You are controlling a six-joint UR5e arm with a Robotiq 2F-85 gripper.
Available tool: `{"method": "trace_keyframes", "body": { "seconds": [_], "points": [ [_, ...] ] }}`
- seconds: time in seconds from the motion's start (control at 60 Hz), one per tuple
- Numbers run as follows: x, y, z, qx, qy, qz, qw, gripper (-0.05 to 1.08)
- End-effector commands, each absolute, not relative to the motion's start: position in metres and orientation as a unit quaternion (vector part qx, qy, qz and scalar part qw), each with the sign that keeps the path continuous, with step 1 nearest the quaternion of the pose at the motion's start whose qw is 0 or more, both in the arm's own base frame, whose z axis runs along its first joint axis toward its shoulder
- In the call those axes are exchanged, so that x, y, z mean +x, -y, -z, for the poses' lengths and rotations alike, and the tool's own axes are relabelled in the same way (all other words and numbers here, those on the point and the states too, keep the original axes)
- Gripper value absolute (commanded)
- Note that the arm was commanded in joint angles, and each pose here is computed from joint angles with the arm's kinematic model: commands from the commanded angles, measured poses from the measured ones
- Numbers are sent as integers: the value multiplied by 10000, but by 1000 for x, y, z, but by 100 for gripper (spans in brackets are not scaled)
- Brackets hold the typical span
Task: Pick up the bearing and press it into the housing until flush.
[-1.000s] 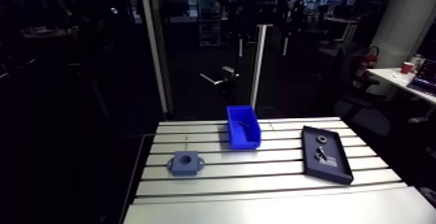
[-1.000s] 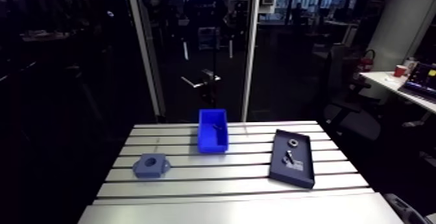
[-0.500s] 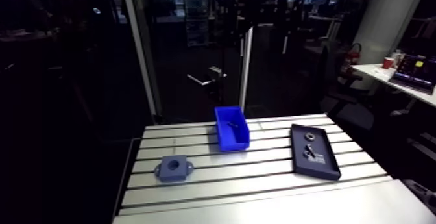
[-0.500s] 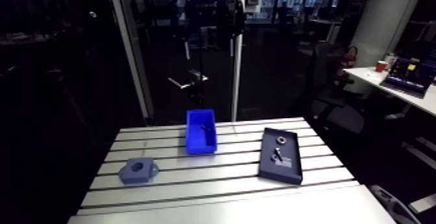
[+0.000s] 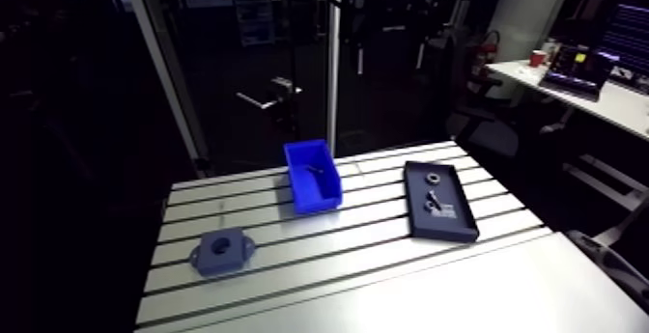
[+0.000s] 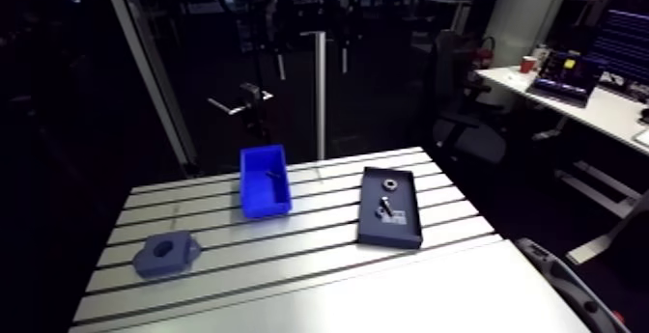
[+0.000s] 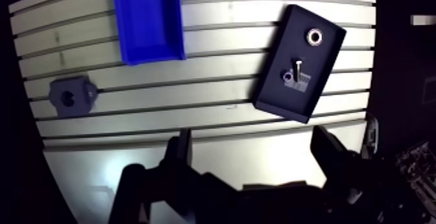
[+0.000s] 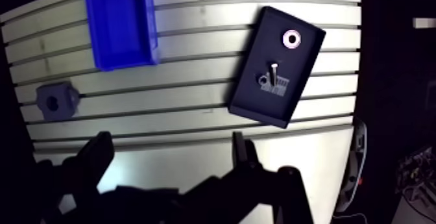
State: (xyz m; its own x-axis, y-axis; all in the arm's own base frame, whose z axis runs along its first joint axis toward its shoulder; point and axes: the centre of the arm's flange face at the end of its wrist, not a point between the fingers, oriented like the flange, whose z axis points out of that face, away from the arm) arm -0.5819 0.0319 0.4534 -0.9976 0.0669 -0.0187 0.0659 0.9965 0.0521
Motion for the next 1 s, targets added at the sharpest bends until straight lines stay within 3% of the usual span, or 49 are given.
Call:
{"method": "trace_keyframes", "body": {
  "seconds": [0.017, 0.267, 0.467, 0.65, 1.0],
  "points": [
    [-600, -66, -429, 539, -9982, -244, 112, 0],
    [-609, -83, -416, 727, -9970, -199, 161, 0],
    [-618, -88, -399, 831, -9959, -227, 292, 0],
    [-632, -108, -386, 928, -9952, -281, 148, 0],
    [-637, -150, -355, 1124, -9929, -212, 329, 0]
  ]
}}
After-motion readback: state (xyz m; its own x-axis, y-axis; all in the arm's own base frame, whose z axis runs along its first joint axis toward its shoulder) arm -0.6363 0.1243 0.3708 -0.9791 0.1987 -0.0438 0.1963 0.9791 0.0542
